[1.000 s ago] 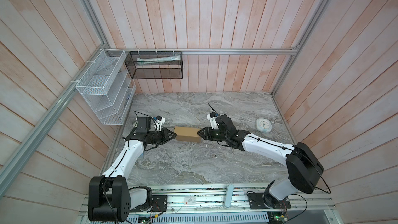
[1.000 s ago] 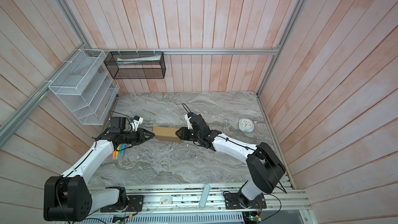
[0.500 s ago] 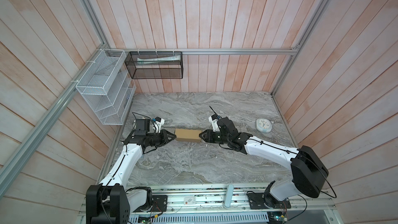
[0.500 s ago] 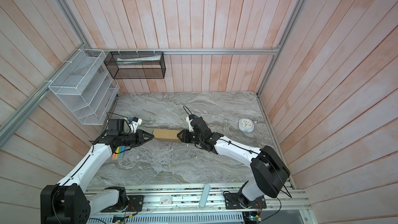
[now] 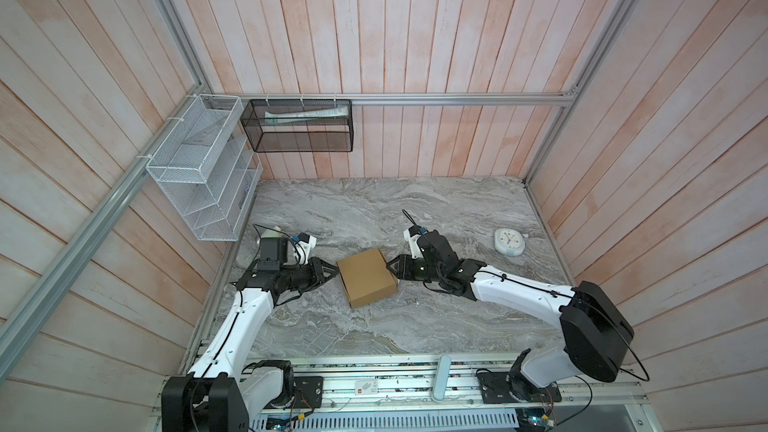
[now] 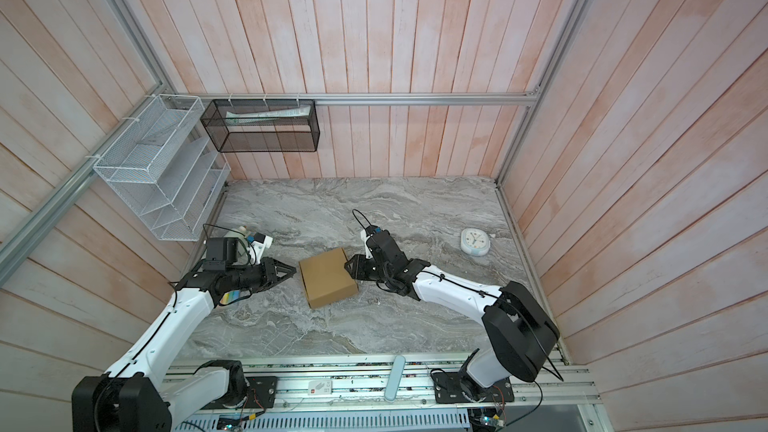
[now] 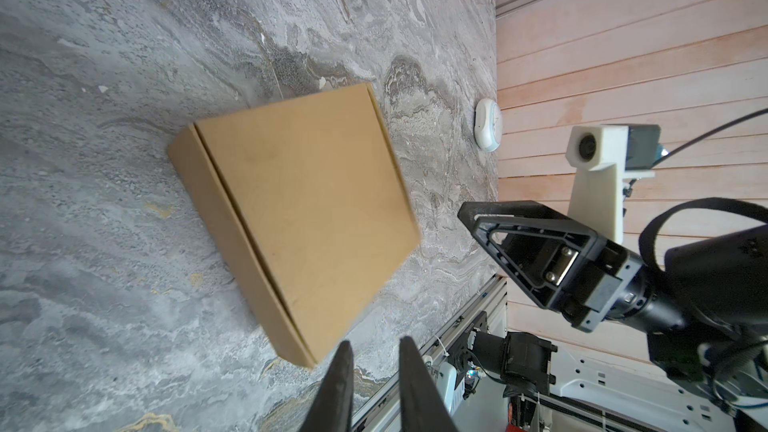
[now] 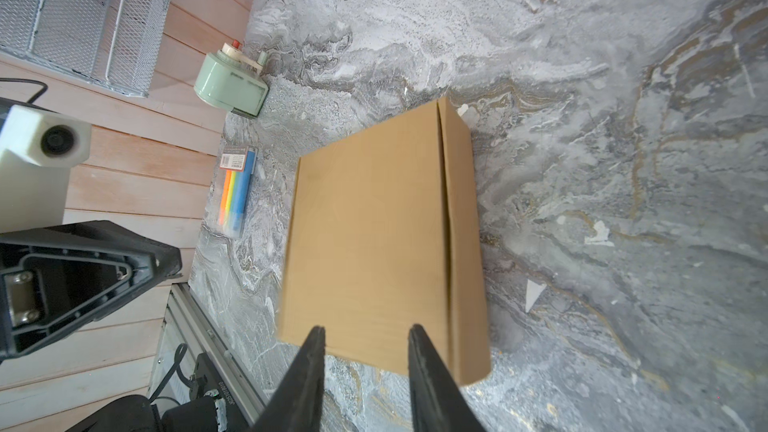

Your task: Fold the paper box

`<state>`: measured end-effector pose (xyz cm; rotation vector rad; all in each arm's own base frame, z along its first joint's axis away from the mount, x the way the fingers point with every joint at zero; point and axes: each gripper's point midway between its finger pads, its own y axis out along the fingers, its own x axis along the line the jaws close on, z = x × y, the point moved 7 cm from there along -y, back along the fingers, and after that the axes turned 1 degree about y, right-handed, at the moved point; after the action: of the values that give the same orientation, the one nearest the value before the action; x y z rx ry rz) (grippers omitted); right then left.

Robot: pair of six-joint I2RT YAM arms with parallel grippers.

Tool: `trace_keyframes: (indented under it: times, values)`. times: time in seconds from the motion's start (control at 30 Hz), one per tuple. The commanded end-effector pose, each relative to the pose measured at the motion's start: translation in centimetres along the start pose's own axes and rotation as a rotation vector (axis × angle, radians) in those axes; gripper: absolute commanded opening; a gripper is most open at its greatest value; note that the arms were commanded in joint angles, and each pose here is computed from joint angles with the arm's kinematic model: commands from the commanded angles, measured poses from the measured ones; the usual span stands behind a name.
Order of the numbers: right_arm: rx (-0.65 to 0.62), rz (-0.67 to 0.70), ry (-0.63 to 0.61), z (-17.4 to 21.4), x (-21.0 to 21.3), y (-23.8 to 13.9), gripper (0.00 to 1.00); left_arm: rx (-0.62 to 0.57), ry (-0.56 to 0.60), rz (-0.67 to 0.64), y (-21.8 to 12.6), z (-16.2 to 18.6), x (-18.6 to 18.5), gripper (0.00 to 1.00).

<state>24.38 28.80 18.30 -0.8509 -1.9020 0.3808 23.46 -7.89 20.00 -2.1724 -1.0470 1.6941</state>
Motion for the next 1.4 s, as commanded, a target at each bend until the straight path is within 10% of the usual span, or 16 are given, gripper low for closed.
trace_keyframes:
  times: [0.0,0.43,0.97,1.37]
  values:
    - [-0.01,0.014,0.001,0.3,0.1,-0.5,0.35,0.007,-0.01,0.011,-0.1,0.7,0.0,0.22]
    - [-0.125,0.042,-0.011,-0.7,0.1,-2.7,0.42,-0.147,-0.014,-0.017,-0.5,-1.9,-0.4,0.35]
    - [-0.443,0.142,-0.096,-1.5,-2.8,-6.4,0.84,-0.312,0.036,-0.035,-0.9,-6.4,0.1,0.99]
    - [-0.629,0.335,-0.156,-2.3,-6.1,-10.9,0.98,-0.515,0.035,-0.274,-1.7,-8.5,2.9,1.0]
